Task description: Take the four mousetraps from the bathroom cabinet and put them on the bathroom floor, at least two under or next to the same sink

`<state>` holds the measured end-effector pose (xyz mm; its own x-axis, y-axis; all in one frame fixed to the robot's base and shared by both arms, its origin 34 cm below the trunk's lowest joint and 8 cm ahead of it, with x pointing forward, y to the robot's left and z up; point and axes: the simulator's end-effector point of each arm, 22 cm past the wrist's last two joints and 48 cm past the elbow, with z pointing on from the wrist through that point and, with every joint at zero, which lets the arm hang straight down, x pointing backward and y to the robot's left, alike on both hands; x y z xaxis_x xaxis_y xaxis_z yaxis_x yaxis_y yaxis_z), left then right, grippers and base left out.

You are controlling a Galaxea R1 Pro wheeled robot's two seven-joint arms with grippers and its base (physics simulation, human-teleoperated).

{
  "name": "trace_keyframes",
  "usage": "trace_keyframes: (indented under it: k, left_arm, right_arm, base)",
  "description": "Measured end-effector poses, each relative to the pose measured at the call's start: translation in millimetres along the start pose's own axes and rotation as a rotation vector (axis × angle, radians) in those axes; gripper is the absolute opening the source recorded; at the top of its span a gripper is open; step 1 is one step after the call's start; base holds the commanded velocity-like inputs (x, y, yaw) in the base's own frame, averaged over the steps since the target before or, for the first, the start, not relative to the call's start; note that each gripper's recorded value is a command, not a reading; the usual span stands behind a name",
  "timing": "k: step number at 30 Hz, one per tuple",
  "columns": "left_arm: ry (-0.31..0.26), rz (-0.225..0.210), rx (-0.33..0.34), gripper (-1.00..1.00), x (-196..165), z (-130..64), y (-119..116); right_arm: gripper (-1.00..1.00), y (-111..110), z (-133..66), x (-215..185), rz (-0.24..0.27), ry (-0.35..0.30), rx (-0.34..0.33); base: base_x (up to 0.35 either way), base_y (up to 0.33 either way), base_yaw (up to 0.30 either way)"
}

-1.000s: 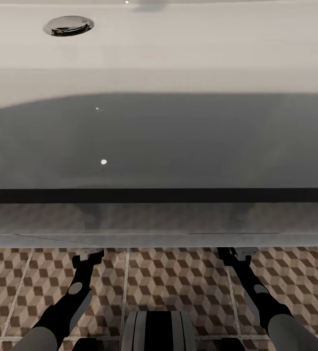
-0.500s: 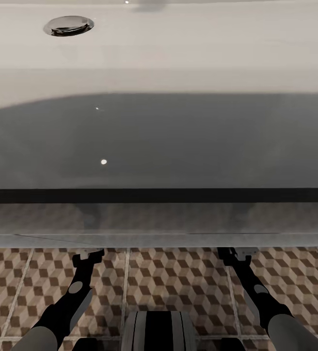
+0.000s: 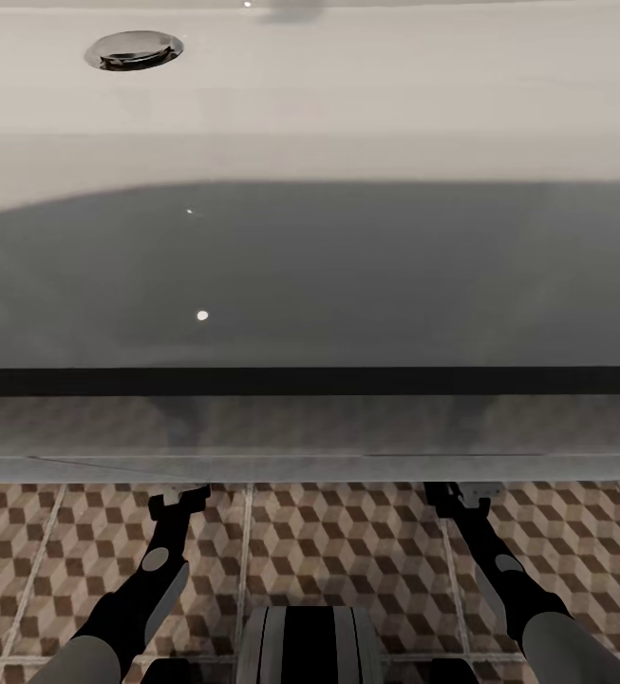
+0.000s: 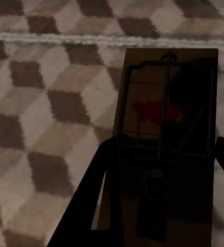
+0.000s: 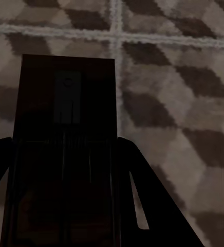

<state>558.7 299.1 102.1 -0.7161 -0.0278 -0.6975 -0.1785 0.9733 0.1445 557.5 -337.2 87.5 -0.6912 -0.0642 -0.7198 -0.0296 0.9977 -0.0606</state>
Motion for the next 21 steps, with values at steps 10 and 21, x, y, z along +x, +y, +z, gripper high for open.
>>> trace_keyframes:
  k: [10,21]
  left_arm:
    - [0.004,0.002,-0.010,-1.00,2,-0.2,2]
    - [0.031,0.015,-0.014,-1.00,15,-2.4,6]
  right_arm:
    - [-1.00,-1,-0.1,0,0.000,0.001,0.005]
    - [-1.00,-1,-0.1,0,0.000,0.001,0.005]
  base:
    - [0.000,0.000,0.000]
    - [0.000,0.000,0.000]
